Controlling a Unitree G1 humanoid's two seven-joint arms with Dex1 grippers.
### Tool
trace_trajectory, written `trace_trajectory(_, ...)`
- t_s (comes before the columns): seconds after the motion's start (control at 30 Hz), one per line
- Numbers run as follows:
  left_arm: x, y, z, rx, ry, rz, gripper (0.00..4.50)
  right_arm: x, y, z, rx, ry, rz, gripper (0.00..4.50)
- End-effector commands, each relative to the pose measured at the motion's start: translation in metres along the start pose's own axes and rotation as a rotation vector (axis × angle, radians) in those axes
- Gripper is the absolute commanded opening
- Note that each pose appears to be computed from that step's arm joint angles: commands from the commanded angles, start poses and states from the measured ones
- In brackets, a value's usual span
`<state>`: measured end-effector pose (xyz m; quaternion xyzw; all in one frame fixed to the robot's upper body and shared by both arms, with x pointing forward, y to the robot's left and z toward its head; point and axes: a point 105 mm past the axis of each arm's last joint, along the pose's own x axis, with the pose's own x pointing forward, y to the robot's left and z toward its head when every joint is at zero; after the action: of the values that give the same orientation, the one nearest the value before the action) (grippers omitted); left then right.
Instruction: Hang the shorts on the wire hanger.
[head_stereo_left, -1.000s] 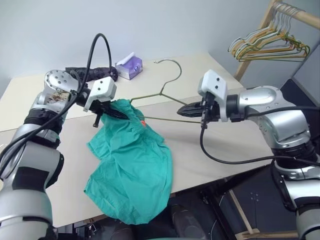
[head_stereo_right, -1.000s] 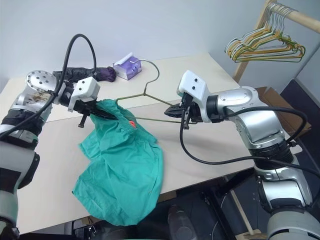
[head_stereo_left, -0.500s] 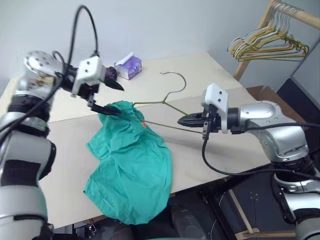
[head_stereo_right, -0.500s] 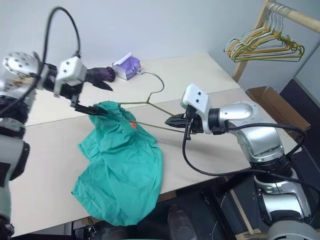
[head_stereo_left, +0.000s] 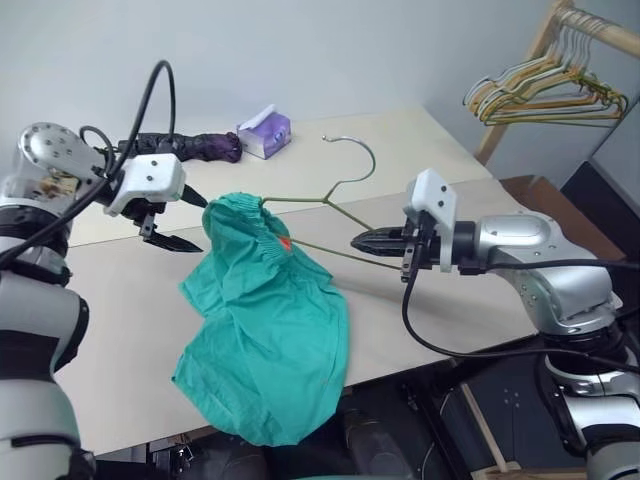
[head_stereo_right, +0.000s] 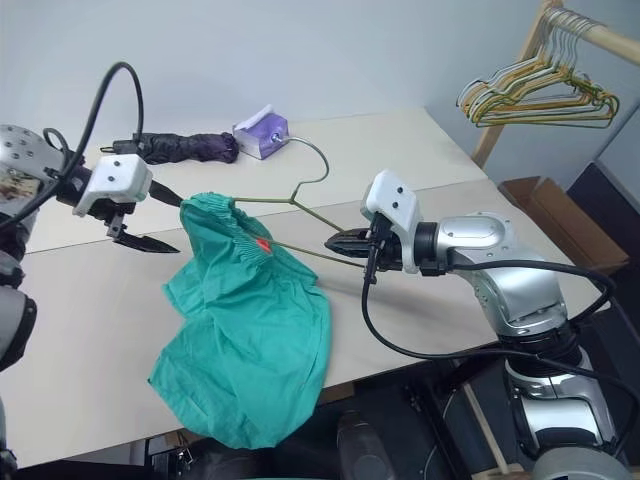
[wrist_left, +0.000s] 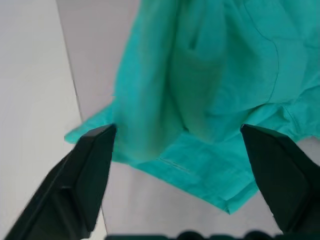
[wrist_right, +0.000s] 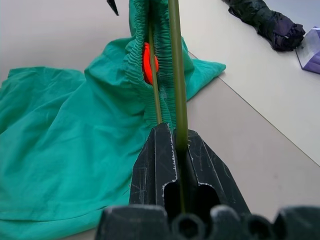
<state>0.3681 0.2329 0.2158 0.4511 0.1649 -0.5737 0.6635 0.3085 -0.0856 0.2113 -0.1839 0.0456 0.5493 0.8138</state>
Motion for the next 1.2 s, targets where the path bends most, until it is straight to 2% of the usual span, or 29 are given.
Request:
trace_trajectory(0.03, -0.001, 0.004, 0.005, 0.017, -0.034, 0.027, 2.92, -0.009, -0.001, 0.019, -0.037, -0.057, -0.013, 0.0)
trace_trajectory(0.33, 0.0, 0.007, 0.005, 0.01, -0.052, 0.053, 0.06, -0.012, -0.001, 0.019, -0.031, -0.055, -0.014, 0.0)
trace_trajectory(0.6, -0.015, 0.015, 0.014, 0.067, 0.004, 0.068, 0.02, -0.013, -0.002, 0.007, -0.04, -0.001, -0.022, 0.0)
trace_trajectory(0.73, -0.019, 0.022, 0.028, 0.112, -0.013, 0.084, 0.02, -0.011, -0.001, -0.005, -0.065, 0.066, -0.024, 0.0)
trace_trajectory(0.93, -0.018, 0.024, 0.044, 0.16, -0.06, 0.076, 0.02, -0.002, 0.007, -0.009, -0.066, 0.07, 0.009, 0.0)
trace_trajectory(1.03, -0.019, 0.023, 0.048, 0.171, -0.073, 0.066, 0.02, 0.006, 0.008, -0.019, -0.094, 0.115, -0.008, 0.0)
trace_trajectory(1.2, -0.022, 0.022, 0.055, 0.175, -0.09, 0.059, 0.02, 0.015, 0.007, -0.016, -0.064, 0.067, -0.031, 0.0)
